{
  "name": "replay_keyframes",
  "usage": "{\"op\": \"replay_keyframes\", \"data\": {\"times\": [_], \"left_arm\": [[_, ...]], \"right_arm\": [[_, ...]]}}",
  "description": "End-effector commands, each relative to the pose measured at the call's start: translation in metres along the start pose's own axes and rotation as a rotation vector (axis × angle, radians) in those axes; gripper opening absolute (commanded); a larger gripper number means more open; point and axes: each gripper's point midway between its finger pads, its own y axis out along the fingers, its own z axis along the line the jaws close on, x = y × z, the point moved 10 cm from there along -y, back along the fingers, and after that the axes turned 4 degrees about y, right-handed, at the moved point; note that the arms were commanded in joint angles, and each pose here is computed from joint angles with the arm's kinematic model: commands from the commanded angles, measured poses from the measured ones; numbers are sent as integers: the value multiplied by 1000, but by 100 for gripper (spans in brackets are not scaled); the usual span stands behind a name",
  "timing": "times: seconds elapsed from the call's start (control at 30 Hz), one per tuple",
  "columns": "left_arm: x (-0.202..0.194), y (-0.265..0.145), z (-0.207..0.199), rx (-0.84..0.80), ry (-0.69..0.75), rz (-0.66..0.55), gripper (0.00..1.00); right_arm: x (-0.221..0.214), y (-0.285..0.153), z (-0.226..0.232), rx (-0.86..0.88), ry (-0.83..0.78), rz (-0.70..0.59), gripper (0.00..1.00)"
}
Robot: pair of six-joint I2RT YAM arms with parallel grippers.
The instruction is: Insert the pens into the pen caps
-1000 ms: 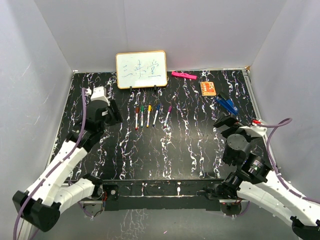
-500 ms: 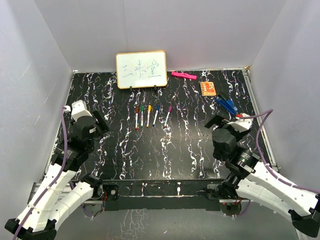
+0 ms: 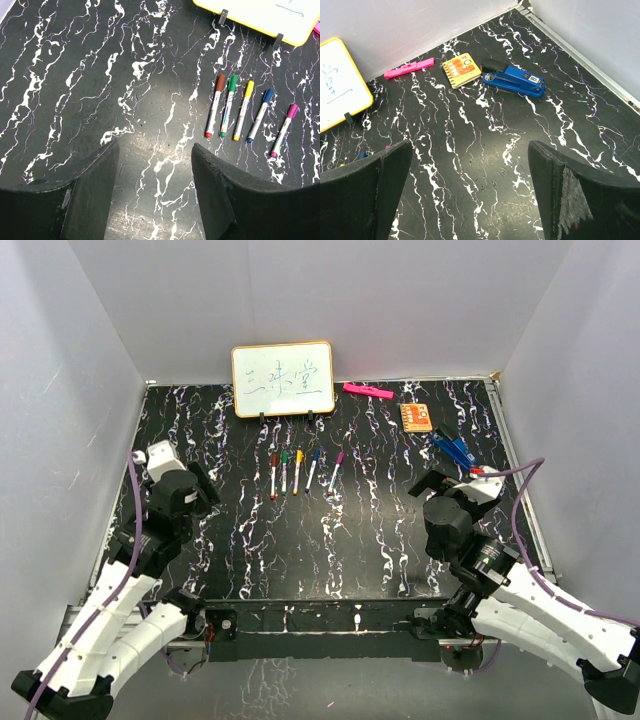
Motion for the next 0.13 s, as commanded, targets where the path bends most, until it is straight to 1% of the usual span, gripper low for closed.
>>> {"op": "replay_keyframes", "data": {"times": [0.0, 0.1], "left_arm": [[-3, 1, 3, 11, -2, -17, 57], [-3, 2, 3, 11, 2, -12, 59]], "right_arm": [[14, 0, 7, 1, 51, -25, 98], [13, 0, 7, 1, 50, -24, 98]]}}
